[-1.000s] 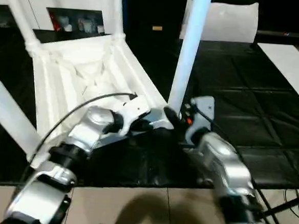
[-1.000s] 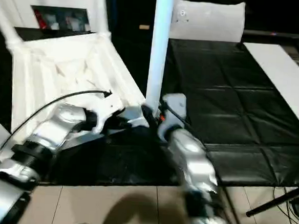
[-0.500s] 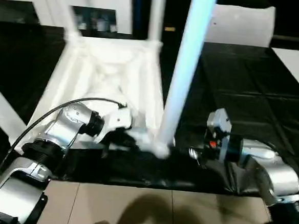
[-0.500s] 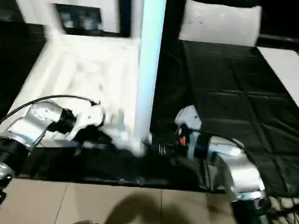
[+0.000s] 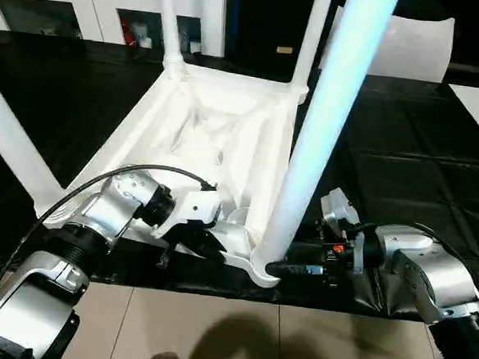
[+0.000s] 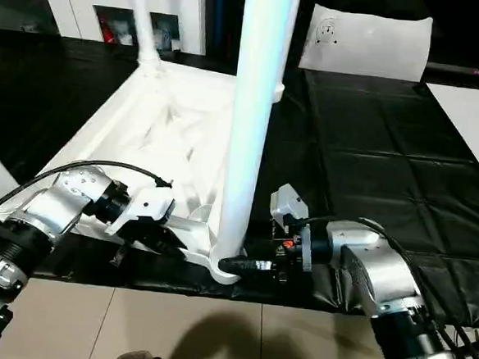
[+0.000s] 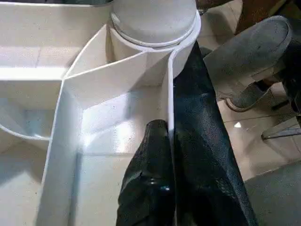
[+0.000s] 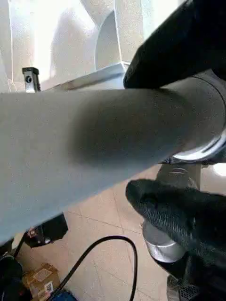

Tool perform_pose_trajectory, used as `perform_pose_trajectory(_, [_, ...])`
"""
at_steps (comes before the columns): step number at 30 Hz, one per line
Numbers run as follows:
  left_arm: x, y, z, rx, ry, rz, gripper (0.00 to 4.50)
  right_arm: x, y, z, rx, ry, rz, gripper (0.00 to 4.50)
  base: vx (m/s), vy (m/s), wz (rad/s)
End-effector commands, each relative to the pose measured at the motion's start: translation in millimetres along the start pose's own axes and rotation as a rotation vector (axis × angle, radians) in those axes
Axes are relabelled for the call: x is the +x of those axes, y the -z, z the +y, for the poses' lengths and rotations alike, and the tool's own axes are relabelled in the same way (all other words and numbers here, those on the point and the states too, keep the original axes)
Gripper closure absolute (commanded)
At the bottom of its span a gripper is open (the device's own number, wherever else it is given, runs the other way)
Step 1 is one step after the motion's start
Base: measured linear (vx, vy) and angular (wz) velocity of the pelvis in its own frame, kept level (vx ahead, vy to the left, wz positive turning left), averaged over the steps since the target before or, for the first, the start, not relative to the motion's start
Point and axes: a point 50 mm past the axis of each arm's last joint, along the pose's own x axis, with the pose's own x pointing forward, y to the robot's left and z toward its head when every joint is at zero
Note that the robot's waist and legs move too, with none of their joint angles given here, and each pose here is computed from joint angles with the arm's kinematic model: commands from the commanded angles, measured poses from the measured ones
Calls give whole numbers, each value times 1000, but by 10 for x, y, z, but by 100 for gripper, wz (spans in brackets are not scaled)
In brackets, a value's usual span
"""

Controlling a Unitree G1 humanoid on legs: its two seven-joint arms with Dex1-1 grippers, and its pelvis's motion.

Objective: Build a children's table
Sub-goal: Rotate leg to tighten

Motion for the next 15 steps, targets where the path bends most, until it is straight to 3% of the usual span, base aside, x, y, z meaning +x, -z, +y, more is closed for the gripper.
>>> perform_pose_trajectory(1, [41, -122, 13, 73, 75, 26, 450, 0, -27, 5, -2, -25, 3, 160, 0, 0, 0])
perform_pose_trajectory(6, [11, -100, 21, 68, 58, 35, 450, 32, -29, 22, 12, -45, -13, 214, 0, 0, 0])
perform_pose_trajectory(11, [14, -101, 46, 45, 21, 17, 450, 82, -43, 36, 33, -15, -59, 238, 0, 0, 0])
perform_pose_trajectory(15, [51, -134, 124, -12, -96, -44, 450, 215, 3, 16, 42, 175, -95, 244, 0, 0, 0])
